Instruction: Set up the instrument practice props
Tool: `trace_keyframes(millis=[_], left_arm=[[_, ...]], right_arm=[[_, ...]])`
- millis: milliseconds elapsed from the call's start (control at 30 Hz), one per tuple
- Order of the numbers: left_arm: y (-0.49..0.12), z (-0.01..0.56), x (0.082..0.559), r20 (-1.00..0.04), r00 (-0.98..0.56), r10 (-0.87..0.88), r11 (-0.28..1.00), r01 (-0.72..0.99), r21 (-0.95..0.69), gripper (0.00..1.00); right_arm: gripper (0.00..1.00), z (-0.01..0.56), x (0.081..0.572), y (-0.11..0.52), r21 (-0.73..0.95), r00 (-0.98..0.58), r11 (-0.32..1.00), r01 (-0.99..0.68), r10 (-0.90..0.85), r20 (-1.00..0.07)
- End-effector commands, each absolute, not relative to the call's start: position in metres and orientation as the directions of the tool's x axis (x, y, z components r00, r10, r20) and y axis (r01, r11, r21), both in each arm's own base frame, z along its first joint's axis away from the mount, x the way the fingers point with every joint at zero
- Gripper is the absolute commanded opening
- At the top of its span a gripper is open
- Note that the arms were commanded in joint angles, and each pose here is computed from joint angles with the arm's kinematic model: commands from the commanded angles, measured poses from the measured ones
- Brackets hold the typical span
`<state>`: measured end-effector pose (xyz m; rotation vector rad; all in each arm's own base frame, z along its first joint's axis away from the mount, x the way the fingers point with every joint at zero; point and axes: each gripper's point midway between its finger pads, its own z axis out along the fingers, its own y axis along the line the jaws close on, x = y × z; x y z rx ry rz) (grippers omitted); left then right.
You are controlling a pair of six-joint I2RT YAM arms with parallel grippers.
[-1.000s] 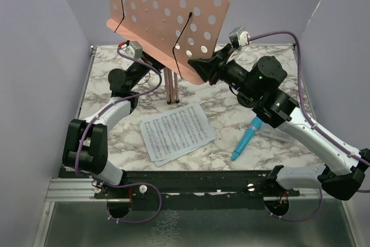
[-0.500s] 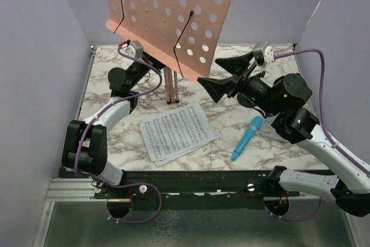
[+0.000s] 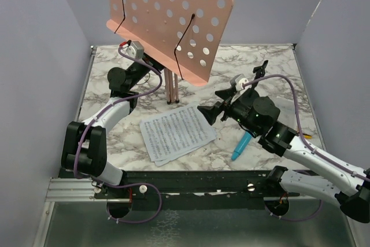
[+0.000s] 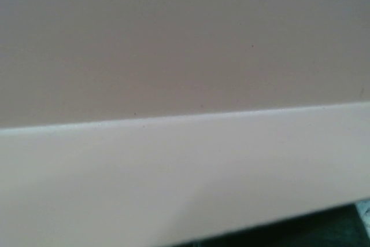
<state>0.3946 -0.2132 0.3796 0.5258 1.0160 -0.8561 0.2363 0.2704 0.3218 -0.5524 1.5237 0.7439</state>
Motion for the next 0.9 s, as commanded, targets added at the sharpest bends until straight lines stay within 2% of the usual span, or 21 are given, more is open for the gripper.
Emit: trace_keyframes(millis=[0, 233, 433, 633, 733, 867], left_arm=[[-0.222, 0.380, 0.377, -0.911, 0.200, -0.361, 0.505, 0.863, -0.011, 0.00], [-0.224, 0.376, 0.375, -0.921, 0.201, -0.334, 0.496, 0.868, 0.010, 0.00], [-0.220, 0.367, 0.380, -0.930, 0.188, -0.316, 0.528, 0.849, -0.008, 0.00], [-0.218, 0.362, 0.385, -0.936, 0.163, -0.313, 0.544, 0.838, -0.037, 0.00], [-0.218, 0.358, 0.386, -0.938, 0.146, -0.314, 0.546, 0.836, -0.052, 0.00], [-0.219, 0.350, 0.386, -0.942, 0.120, -0.314, 0.538, 0.840, -0.073, 0.00]], right_arm=[[1.00, 0.307, 0.240, 0.278, 0.091, -0.009, 0.659, -0.747, 0.126, -0.992], [1.00, 0.258, 0.252, 0.308, 0.073, -0.027, 0.610, -0.789, 0.084, -0.996], [1.00, 0.235, 0.275, 0.338, 0.128, -0.124, 0.546, -0.828, 0.045, -0.991], [0.90, 0.242, 0.305, 0.342, 0.256, -0.206, 0.455, -0.853, 0.157, -0.966], [0.87, 0.243, 0.320, 0.343, 0.239, -0.175, 0.417, -0.877, 0.186, -0.967], [0.81, 0.243, 0.329, 0.359, 0.157, -0.116, 0.334, -0.929, 0.139, -0.983]])
